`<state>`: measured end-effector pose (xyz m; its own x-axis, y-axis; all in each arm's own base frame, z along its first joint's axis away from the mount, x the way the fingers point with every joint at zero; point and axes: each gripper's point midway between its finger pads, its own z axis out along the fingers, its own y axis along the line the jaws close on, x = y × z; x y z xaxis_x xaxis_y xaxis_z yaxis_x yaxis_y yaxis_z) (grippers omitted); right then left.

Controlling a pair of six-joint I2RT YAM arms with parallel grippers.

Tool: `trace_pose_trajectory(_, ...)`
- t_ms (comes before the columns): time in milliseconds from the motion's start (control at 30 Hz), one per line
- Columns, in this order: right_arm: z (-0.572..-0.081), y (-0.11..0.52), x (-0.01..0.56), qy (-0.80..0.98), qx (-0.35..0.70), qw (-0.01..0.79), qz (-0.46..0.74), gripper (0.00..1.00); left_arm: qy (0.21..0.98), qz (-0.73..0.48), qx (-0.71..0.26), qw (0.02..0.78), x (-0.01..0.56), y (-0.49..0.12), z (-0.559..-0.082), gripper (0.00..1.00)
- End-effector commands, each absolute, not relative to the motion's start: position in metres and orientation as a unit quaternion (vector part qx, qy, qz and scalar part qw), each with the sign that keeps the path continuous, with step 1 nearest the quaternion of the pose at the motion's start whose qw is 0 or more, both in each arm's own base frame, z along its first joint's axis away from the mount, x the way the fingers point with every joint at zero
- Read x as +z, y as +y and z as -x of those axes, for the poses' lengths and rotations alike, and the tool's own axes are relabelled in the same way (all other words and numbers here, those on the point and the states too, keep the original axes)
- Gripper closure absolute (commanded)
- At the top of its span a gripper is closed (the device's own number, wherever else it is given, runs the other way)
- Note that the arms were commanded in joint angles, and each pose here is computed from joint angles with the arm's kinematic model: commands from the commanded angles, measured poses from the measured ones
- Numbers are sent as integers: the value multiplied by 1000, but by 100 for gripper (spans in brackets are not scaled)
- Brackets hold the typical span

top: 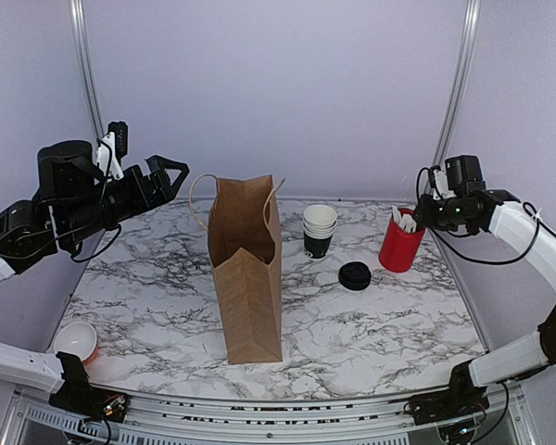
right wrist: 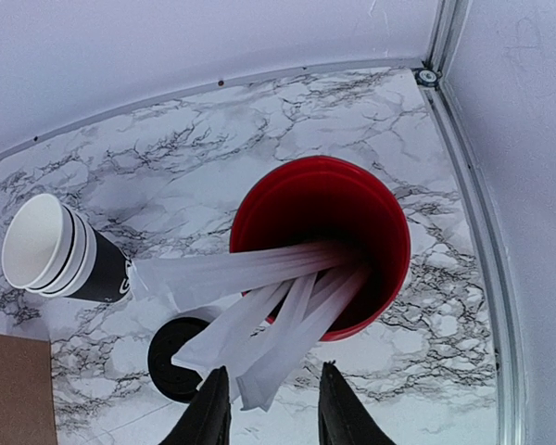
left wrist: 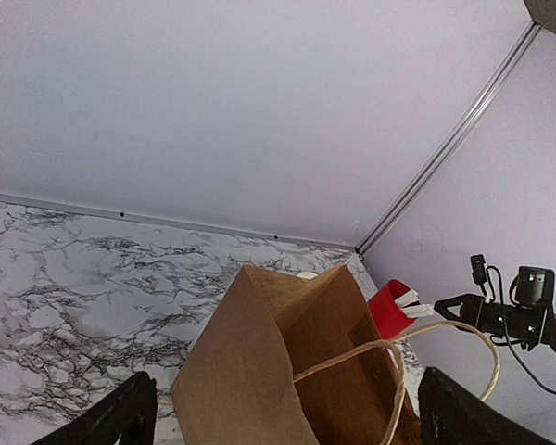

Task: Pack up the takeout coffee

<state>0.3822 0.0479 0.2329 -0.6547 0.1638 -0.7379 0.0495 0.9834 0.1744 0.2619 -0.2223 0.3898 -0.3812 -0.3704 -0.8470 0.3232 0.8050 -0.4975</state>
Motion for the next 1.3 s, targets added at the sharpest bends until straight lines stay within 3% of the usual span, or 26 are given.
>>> trace_pose_trajectory(0,-391,47,239,899,73,427,-61,72,770,18,-313,555,390,-218,-260,1)
trace_pose_trajectory(733,-391,24,246,896,8,438,-75,100,770,19,-316,554,390,-219,-261,1)
trace_pose_trajectory(1267,-384,25,319,870,0,489,-64,100,772,15,-317,551,388,-223,-263,1)
